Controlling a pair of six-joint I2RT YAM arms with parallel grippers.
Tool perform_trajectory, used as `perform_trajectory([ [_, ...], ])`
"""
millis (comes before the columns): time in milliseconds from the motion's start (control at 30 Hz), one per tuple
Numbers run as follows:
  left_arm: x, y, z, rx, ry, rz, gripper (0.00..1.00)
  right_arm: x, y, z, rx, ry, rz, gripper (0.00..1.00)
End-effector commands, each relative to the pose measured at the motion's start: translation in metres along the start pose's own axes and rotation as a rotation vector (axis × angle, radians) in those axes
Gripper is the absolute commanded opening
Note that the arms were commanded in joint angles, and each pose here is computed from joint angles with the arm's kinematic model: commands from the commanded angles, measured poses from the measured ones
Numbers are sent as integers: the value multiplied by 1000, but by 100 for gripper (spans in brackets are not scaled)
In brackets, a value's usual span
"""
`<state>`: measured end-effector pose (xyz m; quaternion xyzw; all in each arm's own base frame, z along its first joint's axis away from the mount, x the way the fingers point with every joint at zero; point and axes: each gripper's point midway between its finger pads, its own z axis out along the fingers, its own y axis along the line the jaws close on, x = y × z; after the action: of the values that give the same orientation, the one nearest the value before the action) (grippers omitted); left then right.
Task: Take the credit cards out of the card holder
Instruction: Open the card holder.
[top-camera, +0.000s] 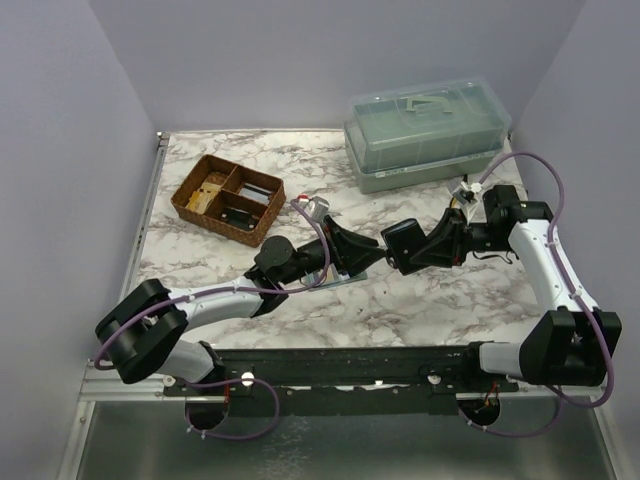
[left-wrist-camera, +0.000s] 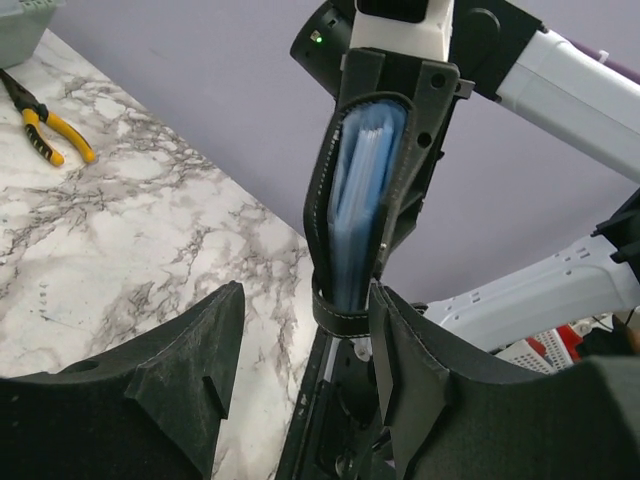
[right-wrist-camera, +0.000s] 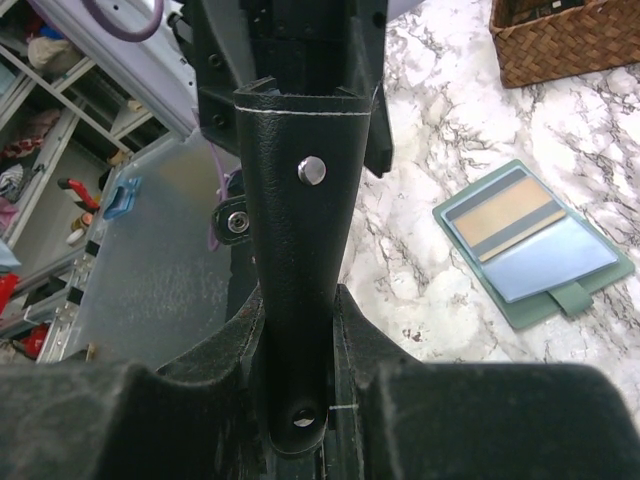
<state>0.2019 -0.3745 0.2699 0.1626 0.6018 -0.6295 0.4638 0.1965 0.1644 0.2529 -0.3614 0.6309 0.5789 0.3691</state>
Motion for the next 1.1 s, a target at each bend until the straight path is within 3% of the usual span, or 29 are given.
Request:
perform_trajectory([
  [0,-12,-18,9,112,-19,6,57,-14,15,3,-57,-84,-15,0],
  [300,13,-12,11,140,71,7,57,-12,15,4,-60,-82,1,0],
  [567,28,-6,5,152,119,38,49,-13,17,4,-64,-87,-1,0],
  [667,32,-13,7,209,156,61,39,-12,17,4,-65,-87,5,0],
  [767,32,-15,10,240,177,63,20,-13,18,4,-66,-85,2,0],
  [833,28,-8,11,220,168,50,21,-12,19,5,-66,-78,0,0],
  [933,23,-1,12,185,144,42,32,-9,19,5,-64,-71,4,0],
  [1067,18,0,14,168,118,52,34,-6,19,6,-67,-65,9,0],
])
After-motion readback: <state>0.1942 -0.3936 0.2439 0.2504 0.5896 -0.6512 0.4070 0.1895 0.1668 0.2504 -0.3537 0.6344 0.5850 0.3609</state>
